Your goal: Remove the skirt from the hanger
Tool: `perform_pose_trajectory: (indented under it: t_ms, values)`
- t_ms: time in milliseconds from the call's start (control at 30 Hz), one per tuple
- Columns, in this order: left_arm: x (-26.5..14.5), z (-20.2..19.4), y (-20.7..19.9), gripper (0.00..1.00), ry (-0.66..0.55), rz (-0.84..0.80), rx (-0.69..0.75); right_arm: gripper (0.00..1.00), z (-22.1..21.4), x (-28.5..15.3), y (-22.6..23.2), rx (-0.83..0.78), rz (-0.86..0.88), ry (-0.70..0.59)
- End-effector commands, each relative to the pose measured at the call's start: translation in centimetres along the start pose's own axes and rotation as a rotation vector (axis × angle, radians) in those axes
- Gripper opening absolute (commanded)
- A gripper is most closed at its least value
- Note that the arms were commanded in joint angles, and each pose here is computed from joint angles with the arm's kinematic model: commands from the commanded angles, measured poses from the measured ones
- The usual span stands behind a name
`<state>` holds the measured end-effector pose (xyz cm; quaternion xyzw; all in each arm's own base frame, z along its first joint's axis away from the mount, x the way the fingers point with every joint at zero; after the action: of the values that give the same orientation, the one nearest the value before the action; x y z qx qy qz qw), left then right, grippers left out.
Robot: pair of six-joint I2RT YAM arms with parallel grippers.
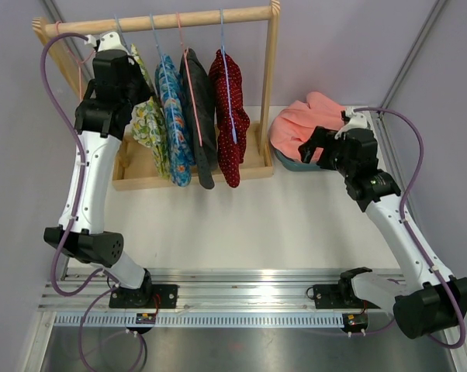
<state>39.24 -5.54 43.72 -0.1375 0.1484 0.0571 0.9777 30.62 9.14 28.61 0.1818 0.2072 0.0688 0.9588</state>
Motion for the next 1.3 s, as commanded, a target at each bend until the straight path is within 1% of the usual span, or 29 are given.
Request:
perform_pose_trajectory:
  t_ms: [0,33,67,100,133,200,233,267,333,367,467,567,767,1000,1267]
  values:
    - [-3.2,4.3,-0.8,0.0,-0.126,-0.051,-0.011,0.97,4.2,-2.2,5.8,-0.048,0.302,-0.081]
    - [-4.4,5.6,-1.0,0.0,-0.159,-0.068,-0.023,0.96,3.9,-2.9,8.2,-0.086,0.372,-0.067]
    - [-5.1,6.0,-1.1,0.0,-0.168,-0.075,-0.028,0.96,4.9,-3.6,10.2,-0.118,0.406,-0.075]
    - [-5.8,6.3,-1.3,0.0,-0.167,-0.091,-0.032,0.96,5.2,-3.7,11.2,-0.167,0.386,-0.094]
    - [-6.9,7.3,-1.4,0.0,-0.194,-0.104,-0.042,0.96,4.5,-4.8,14.3,-0.209,0.453,-0.077]
    - [-8.1,7.6,-1.6,0.0,-0.191,-0.129,-0.054,0.96,5.6,-5.7,17.3,-0.229,0.489,-0.088]
    - [-9.1,8.2,-1.8,0.0,-0.209,-0.149,-0.061,0.96,5.2,-6.5,19.2,-0.235,0.542,-0.079]
    - [-9.4,8.2,-1.9,0.0,-0.207,-0.16,-0.064,0.95,5.7,-7.1,20.9,-0.234,0.589,-0.093]
    - [-10.7,8.4,-1.9,0.0,-0.213,-0.184,-0.068,0.95,5.8,-7.9,22.9,-0.238,0.624,-0.11]
    - [-11.0,8.4,-1.9,0.0,-0.212,-0.19,-0.069,0.95,5.4,-8.6,24.8,-0.25,0.667,-0.106]
    - [-12.2,8.5,-1.9,0.0,-0.218,-0.218,-0.075,0.95,4.1,-9.0,28.0,-0.282,0.712,-0.081]
    - [-13.2,8.6,-2.2,0.0,-0.221,-0.257,-0.086,0.96,1.2,-10.3,31.8,-0.331,0.769,-0.048]
    - [-15.1,8.7,-2.4,0.0,-0.225,-0.304,-0.097,0.95,-2.5,-10.2,35.0,-0.339,0.795,-0.011]
    - [-17.9,9.1,-2.4,0.0,-0.255,-0.36,-0.116,0.95,-5.2,-9.4,36.8,-0.364,0.806,0.036]
    - [-18.6,8.6,-2.4,0.0,-0.245,-0.387,-0.124,0.95,-7.6,-9.2,38.8,-0.361,0.82,0.07]
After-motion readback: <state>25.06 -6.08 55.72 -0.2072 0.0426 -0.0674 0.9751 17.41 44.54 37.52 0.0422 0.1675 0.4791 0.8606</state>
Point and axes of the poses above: each gripper's point midway between its finger pads, its own x axis out along the fingers, its own y axis along the line the jaws close on, z = x × y, the point moved 5 cm from there along -x, back along the fingers, and after that the axes turned 2 degrees about x, right-handed, at the moved point
